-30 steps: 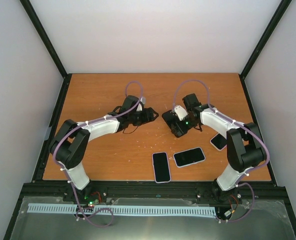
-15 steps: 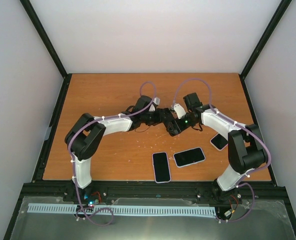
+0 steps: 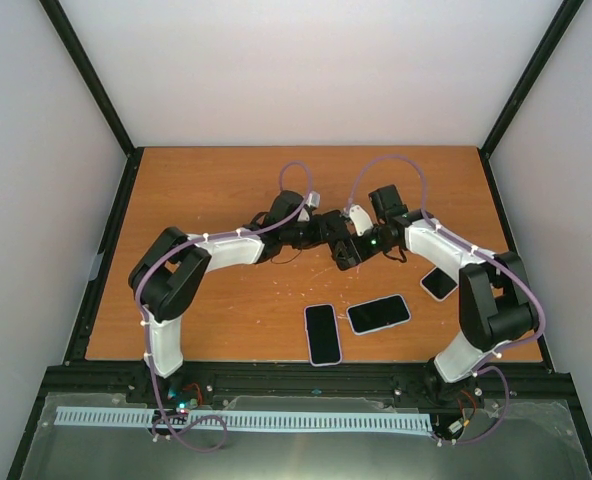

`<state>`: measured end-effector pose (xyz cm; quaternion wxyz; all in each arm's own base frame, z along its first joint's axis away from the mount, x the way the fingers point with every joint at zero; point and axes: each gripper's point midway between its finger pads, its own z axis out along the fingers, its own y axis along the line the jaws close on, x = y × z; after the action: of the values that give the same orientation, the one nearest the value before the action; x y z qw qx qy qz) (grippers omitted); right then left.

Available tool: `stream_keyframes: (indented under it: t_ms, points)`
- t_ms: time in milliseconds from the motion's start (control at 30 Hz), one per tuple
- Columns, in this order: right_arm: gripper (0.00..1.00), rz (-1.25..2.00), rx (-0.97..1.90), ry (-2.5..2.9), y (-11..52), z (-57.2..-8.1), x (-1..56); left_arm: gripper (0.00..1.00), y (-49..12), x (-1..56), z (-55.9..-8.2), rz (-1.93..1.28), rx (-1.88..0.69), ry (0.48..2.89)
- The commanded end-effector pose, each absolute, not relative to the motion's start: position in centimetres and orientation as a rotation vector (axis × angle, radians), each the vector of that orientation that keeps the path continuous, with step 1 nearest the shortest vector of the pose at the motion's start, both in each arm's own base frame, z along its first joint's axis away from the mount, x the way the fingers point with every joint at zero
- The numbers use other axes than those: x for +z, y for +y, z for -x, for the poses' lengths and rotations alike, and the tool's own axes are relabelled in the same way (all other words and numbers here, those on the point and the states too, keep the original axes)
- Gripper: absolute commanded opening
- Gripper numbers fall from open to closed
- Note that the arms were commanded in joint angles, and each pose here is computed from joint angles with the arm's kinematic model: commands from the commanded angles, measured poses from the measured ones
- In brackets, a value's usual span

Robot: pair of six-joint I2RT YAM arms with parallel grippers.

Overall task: Take the phone out of the phone case
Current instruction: Pick up the phone at the center of the board.

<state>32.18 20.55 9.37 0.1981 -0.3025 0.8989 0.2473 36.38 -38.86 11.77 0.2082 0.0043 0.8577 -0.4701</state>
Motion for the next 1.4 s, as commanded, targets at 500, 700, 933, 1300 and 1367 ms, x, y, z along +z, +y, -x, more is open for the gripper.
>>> stream_keyframes:
  t_ms: [500,700,933,1300,1367]
  points:
    - [0.98,0.924,0.945,2.198,20.3,-29.9,18.7,0.0,-33.6,23.6,-35.0,-0.552,-1.273,1.993]
    - [0.84,1.151,1.07,1.961,21.1,-25.8,21.0,0.0,-33.3,28.0,-28.7,-0.838,-1.444,1.759]
    - [0.6,1.295,1.267,1.774,21.9,-21.9,22.6,0.0,-33.0,29.9,-23.8,-1.072,-1.647,1.563]
    - [0.49,1.445,1.307,1.692,22.8,-18.4,22.3,0.0,-33.3,30.3,-22.9,-1.144,-1.78,1.532]
    - [0.48,1.459,1.294,1.681,23.0,-18.1,22.3,0.0,-33.6,30.3,-23.3,-1.128,-1.79,1.561]
